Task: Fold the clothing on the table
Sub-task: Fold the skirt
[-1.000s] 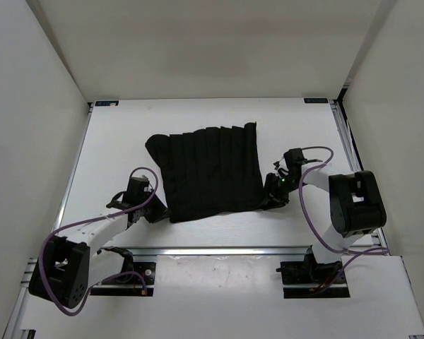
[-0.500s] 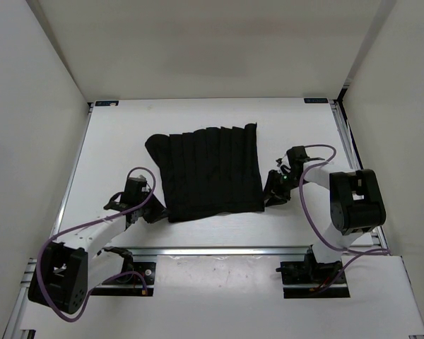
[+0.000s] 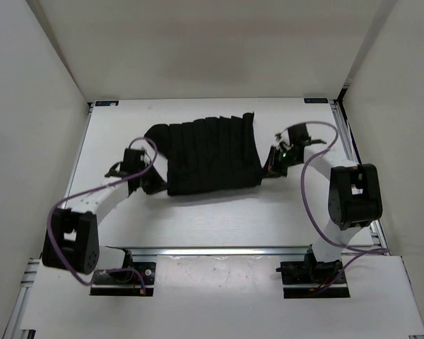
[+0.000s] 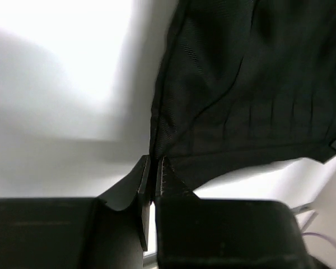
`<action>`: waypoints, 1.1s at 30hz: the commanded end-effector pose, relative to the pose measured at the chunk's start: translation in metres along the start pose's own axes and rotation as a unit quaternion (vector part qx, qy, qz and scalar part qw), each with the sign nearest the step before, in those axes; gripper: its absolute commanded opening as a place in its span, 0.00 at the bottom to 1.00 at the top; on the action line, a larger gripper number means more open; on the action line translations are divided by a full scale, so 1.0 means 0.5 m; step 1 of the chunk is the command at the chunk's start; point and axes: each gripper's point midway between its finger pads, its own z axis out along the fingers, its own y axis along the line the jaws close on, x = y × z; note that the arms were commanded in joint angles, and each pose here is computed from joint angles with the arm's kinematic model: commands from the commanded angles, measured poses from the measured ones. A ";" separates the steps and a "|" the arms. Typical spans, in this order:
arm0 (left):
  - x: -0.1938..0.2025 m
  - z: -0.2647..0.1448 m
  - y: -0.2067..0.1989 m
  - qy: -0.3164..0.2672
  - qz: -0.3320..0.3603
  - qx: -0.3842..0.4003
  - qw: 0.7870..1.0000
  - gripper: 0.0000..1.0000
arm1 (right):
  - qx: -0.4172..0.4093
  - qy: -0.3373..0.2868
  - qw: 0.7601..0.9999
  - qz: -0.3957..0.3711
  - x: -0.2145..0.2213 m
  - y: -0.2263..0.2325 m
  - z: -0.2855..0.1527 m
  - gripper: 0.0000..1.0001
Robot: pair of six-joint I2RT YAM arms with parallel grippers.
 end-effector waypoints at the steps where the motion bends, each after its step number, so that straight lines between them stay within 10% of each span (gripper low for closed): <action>1: -0.172 -0.022 -0.123 -0.066 0.050 0.073 0.994 0.00 | 0.045 -0.130 0.987 -0.083 -0.185 0.039 -0.149 0.00; 10: -0.415 -0.188 -0.446 -0.160 0.092 0.287 0.940 0.00 | 0.068 -0.310 0.937 -0.147 -0.407 0.150 -0.411 0.01; 16: -0.301 -0.101 -0.321 -0.101 0.088 0.227 0.965 0.00 | 0.080 -0.249 0.957 -0.128 -0.278 0.060 -0.318 0.00; 21: -0.189 -0.215 -0.329 -0.076 0.132 0.313 0.937 0.00 | 0.073 -0.233 0.957 -0.160 -0.136 0.079 -0.326 0.00; 30: -0.105 -0.519 -0.422 -0.143 0.246 0.433 0.855 0.00 | 0.090 -0.415 0.862 -0.276 0.027 0.250 -0.513 0.00; 33: -0.130 -0.531 -0.421 -0.175 0.247 0.394 0.868 0.00 | 0.096 -0.436 0.850 -0.279 0.005 0.263 -0.546 0.00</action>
